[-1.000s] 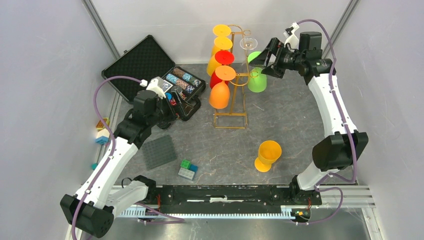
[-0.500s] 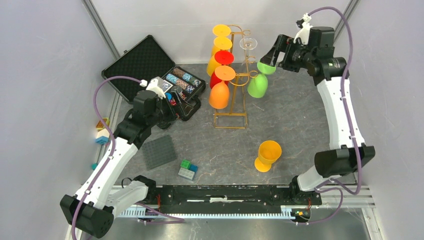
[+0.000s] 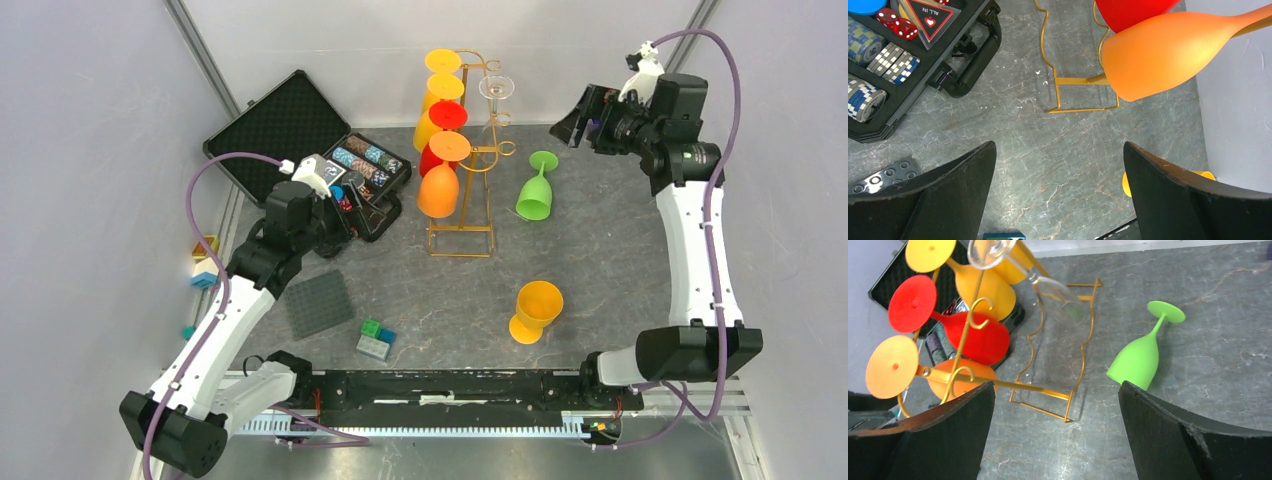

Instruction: Place the wine glass upside down on the wine glass rack

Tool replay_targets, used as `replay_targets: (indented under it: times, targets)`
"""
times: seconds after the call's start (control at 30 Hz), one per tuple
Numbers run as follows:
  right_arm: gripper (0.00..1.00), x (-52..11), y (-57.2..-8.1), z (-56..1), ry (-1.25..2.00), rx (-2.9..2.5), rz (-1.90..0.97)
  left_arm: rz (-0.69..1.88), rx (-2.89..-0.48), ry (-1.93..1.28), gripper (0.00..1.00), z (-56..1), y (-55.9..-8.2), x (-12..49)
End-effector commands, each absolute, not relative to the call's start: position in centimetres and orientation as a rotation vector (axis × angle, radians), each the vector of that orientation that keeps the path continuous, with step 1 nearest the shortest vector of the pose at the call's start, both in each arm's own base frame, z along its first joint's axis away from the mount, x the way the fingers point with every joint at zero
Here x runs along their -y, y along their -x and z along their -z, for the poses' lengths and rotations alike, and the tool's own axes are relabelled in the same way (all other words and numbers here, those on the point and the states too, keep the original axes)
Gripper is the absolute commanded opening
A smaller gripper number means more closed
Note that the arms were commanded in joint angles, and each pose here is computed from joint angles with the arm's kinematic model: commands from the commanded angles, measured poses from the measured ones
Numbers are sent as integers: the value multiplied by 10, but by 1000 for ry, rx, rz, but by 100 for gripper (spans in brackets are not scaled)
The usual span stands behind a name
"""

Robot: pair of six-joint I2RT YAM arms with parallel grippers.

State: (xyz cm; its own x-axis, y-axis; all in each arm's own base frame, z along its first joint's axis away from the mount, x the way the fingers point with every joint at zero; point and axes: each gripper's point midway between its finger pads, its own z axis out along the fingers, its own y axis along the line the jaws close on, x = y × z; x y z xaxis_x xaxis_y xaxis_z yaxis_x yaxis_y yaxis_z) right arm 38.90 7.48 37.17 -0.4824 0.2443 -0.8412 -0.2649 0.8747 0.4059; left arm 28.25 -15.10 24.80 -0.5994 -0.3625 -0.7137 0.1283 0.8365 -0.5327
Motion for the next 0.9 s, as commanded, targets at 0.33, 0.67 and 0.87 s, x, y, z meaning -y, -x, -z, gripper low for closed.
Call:
replay_targets:
  times: [0.33, 0.67, 0.87]
  targets:
    - [97, 16, -384, -376, -267, -1863, -118, 654, -2072, 128, 100, -257, -283, 146]
    - [99, -11, -438, -265, -276, -2120, -377, 619, -2094, 110, 100, -252, -287, 144]
    - [87, -25, -486, -218, -279, -2239, -527, 610, -2108, 121, 100, -246, -292, 145]
